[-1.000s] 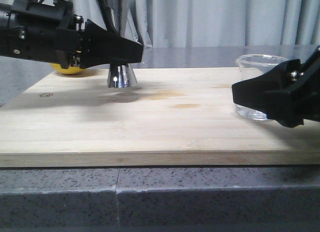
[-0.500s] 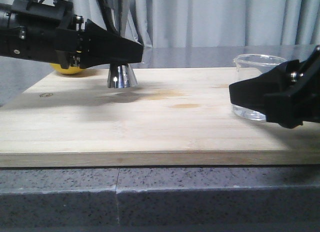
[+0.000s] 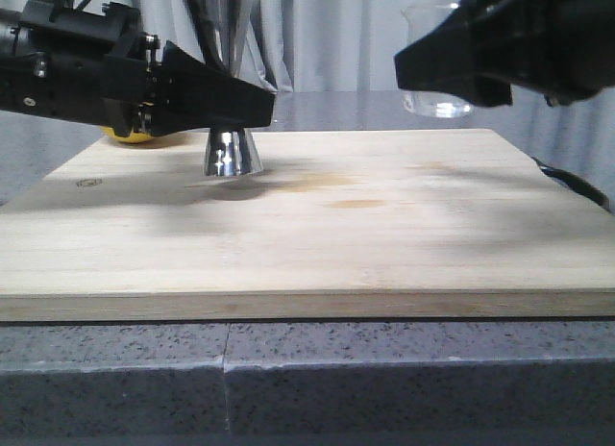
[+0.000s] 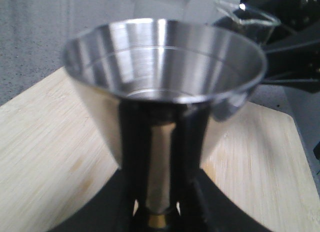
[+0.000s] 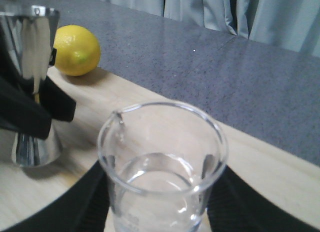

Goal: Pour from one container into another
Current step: 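Lift the glass beaker with the right gripper above the jigger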

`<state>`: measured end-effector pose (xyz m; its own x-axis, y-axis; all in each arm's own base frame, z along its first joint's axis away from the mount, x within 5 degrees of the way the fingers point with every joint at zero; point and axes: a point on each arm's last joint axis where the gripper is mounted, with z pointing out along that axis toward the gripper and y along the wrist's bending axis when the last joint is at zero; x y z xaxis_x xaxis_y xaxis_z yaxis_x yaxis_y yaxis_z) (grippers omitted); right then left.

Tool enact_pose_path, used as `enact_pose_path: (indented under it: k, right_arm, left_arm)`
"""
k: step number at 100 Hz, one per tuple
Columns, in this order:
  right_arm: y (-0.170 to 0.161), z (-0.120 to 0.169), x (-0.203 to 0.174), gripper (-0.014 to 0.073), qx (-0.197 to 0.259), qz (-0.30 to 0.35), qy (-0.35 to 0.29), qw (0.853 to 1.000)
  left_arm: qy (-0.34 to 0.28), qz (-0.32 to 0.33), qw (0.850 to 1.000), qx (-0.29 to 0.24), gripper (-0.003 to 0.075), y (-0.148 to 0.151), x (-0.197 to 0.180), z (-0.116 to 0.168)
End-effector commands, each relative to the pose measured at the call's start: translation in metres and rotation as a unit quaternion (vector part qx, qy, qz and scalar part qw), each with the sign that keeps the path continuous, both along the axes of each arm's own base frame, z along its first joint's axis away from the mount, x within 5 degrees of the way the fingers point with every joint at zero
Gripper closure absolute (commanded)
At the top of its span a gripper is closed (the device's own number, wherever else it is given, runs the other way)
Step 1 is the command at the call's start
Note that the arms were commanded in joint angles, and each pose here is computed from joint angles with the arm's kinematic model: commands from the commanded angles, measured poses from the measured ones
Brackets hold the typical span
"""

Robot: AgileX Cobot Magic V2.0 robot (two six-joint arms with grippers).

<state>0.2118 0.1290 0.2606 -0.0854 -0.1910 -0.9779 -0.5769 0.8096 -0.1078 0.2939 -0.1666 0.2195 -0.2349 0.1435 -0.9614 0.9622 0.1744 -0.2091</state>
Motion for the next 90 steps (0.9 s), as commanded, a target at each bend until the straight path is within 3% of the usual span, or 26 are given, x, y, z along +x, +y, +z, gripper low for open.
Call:
enact_pose_path:
  k: [1,32,49,73,90]
  right_arm:
    - [0.007,0.036,0.007,0.0380,-0.001,0.021,-0.074,0.997]
    - [0.017,0.091,0.018,0.0380,-0.062,0.043,-0.161,0.984]
    - [0.020,0.112,0.019,0.0380,-0.109,0.057,-0.215,0.969]
    - [0.021,0.121,0.019,0.0380,-0.128,0.064,-0.241,0.960]
    - [0.022,0.120,0.019,0.0380,-0.141,0.069,-0.247,0.956]
  left_arm:
    - [-0.022,-0.043,0.996,-0.071,0.0739,-0.007,-0.009,0.030]
    - [-0.021,-0.060,0.995,-0.074,0.0739,-0.018,-0.016,0.031]
    - [-0.031,-0.067,0.994,-0.077,0.0739,-0.022,-0.019,0.037]
    - [-0.068,-0.077,0.991,-0.084,0.0739,-0.025,-0.019,0.057]
    - [-0.072,-0.092,0.991,-0.070,0.0739,-0.027,-0.021,0.055]
